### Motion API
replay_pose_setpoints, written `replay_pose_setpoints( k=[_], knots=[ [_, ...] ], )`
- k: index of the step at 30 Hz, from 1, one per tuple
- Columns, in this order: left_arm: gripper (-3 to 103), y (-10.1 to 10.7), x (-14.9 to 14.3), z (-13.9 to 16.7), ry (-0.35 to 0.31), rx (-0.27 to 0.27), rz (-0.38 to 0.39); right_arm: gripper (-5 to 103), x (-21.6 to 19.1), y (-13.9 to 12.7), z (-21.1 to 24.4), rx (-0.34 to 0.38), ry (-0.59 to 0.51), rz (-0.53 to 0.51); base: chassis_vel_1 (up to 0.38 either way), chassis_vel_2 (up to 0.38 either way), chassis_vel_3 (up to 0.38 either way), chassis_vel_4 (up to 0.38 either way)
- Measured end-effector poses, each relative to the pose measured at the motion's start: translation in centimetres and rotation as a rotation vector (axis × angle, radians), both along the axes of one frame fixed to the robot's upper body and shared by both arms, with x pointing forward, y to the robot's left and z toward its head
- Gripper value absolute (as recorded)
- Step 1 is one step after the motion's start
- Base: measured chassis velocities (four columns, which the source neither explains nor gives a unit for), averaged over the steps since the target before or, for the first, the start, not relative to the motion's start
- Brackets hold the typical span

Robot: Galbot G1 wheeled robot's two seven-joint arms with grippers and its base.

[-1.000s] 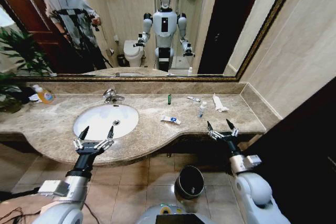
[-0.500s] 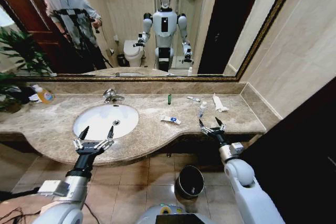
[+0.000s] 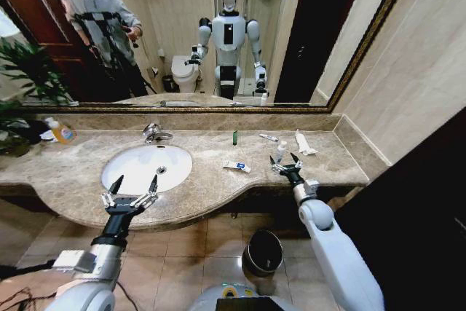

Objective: Pick up the trash from the sink and place it in the trash bin.

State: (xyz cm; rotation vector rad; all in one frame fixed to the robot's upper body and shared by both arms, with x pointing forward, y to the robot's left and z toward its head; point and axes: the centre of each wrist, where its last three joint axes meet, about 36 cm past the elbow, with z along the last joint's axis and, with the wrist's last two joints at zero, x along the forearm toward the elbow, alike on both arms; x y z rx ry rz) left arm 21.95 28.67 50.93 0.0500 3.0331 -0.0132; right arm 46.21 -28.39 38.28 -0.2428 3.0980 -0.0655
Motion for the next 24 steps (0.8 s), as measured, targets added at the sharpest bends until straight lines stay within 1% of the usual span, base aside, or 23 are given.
replay_pose_setpoints(
  k=[2, 3, 9, 10, 11, 14, 15, 18, 20, 21, 23, 24],
  knots=[
    [100, 0.0, 0.0, 0.0, 0.0, 0.0, 0.0, 100, 0.3, 0.1, -0.1, 0.0, 0.0, 0.001, 0.0, 0.0, 0.0, 0.0],
    [100, 0.0, 0.0, 0.0, 0.0, 0.0, 0.0, 100, 1.2, 0.2, -0.2, -0.001, 0.0, 0.001, 0.0, 0.0, 0.0, 0.0],
    [100, 0.0, 0.0, 0.0, 0.0, 0.0, 0.0, 101, 2.3, 0.1, -0.1, -0.003, -0.009, 0.001, 0.0, 0.0, 0.0, 0.0],
    [100, 0.0, 0.0, 0.0, 0.0, 0.0, 0.0, 97, 2.4, 0.0, -0.2, -0.004, -0.012, -0.001, 0.0, 0.0, 0.0, 0.0],
    [100, 0.0, 0.0, 0.0, 0.0, 0.0, 0.0, 97, 2.4, 0.0, -0.2, -0.004, -0.012, -0.001, 0.0, 0.0, 0.0, 0.0],
    [100, 0.0, 0.0, 0.0, 0.0, 0.0, 0.0, 86, 2.5, -0.3, -0.4, -0.004, -0.021, -0.006, 0.0, 0.0, 0.0, 0.0],
    [100, 0.0, 0.0, 0.0, 0.0, 0.0, 0.0, 86, 2.5, -0.3, -0.4, -0.004, -0.021, -0.006, 0.0, 0.0, 0.0, 0.0],
    [100, 0.0, 0.0, 0.0, 0.0, 0.0, 0.0, 73, 2.4, -0.8, -0.4, -0.005, -0.024, -0.009, 0.0, 0.0, 0.0, 0.0],
    [100, 0.0, 0.0, 0.0, 0.0, 0.0, 0.0, 73, 2.3, -0.9, -0.4, -0.005, -0.023, -0.008, 0.0, 0.0, 0.0, 0.0],
    [100, 0.0, 0.0, 0.0, 0.0, 0.0, 0.0, 66, 2.1, -1.1, -0.4, -0.006, -0.023, -0.008, 0.0, 0.0, 0.0, 0.0],
    [100, 0.0, 0.0, 0.0, 0.0, 0.0, 0.0, 66, 2.0, -1.2, -0.5, -0.006, -0.022, -0.008, 0.0, 0.0, 0.0, 0.0],
    [100, 0.0, 0.0, 0.0, 0.0, 0.0, 0.0, 61, 2.0, -1.3, -0.5, -0.006, -0.022, -0.009, 0.0, 0.0, 0.0, 0.0]
  ],
)
